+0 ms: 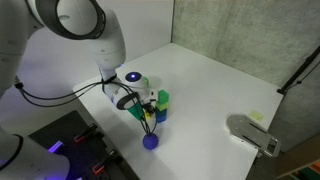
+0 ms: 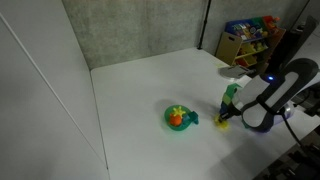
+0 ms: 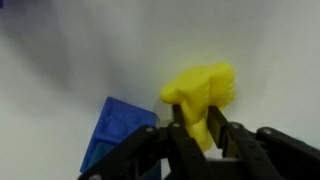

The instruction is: Put the yellow toy in the green bowl

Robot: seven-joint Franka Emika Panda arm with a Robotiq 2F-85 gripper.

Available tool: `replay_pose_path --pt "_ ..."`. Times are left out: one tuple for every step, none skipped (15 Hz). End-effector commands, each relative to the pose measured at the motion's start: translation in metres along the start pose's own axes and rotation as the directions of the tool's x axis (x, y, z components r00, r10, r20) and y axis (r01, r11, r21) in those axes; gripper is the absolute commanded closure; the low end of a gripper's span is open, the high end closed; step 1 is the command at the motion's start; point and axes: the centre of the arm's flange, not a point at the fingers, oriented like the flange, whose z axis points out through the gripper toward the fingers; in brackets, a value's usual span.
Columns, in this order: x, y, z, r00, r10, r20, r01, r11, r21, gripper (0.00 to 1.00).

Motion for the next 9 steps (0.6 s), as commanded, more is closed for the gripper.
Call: replay_pose_path --pt "0.004 -0.01 -0.02 1.0 -0.01 -0.021 0.011 1.0 0.024 0.92" --pt "0.006 -0.015 -0.027 0.999 -0.017 -0.028 0.018 0.999 0.031 0.92" --pt "0.009 -0.021 -0.036 0.999 -0.024 -0.04 0.026 0.999 0.032 0.92" --pt "0.013 -0.025 -0.043 0.998 -0.03 -0.052 0.032 0.999 0.037 0.92" --pt "0.018 -0.029 -0.053 0.997 -0.033 -0.067 0.035 0.999 0.037 0.91" --pt "0.022 -0.033 -0.063 0.996 -0.034 -0.082 0.038 0.999 0.039 0.91" --pt "0.028 -0.038 -0.075 0.995 -0.033 -0.099 0.037 0.999 0.039 0.91" --pt "0.034 -0.042 -0.085 0.993 -0.034 -0.116 0.039 0.998 0.04 0.91" --pt "0.041 -0.048 -0.094 0.991 -0.033 -0.132 0.039 0.998 0.041 0.91"
